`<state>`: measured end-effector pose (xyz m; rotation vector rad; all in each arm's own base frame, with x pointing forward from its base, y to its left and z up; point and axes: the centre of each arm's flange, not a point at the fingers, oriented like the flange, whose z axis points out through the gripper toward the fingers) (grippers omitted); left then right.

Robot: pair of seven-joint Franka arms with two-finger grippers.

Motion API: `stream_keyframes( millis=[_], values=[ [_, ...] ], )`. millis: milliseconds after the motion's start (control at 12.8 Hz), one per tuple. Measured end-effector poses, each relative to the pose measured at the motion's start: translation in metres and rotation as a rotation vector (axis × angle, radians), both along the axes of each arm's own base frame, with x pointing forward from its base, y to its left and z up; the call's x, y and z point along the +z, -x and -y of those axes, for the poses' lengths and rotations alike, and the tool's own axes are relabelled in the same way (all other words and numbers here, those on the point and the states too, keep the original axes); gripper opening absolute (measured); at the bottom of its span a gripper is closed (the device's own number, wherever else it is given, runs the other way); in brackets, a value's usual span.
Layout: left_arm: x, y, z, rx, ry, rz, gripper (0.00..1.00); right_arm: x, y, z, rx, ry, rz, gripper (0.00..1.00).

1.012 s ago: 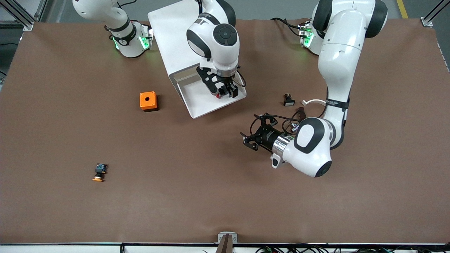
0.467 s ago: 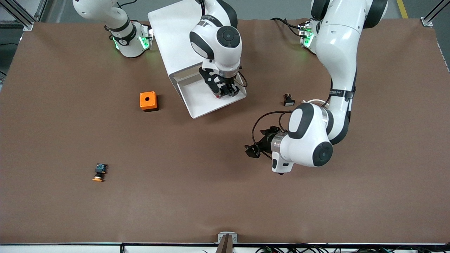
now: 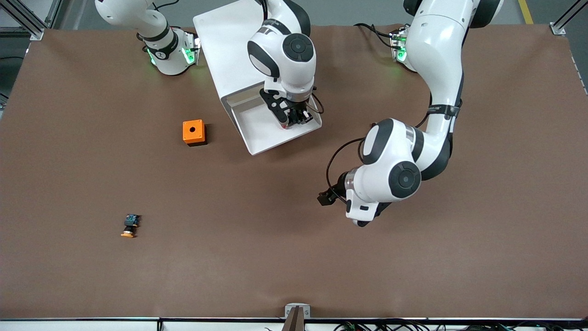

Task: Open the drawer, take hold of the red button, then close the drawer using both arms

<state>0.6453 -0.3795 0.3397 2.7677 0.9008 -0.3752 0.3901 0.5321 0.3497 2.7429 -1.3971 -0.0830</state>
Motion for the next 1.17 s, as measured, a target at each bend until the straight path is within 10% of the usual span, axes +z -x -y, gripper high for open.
stream_keyframes(
  millis=[467, 1167],
  values=[
    [-0.002, 0.033, 0.04, -0.039, -0.193, 0.161, 1.0, 0.059, -0.097, 0.074, 0.28, -0.042, -0.001, 0.41],
    [-0.016, 0.077, 0.09, -0.13, -0.19, 0.137, 1.0, 0.02, -0.245, 0.296, 0.705, -0.088, 0.019, 0.41]
  ],
)
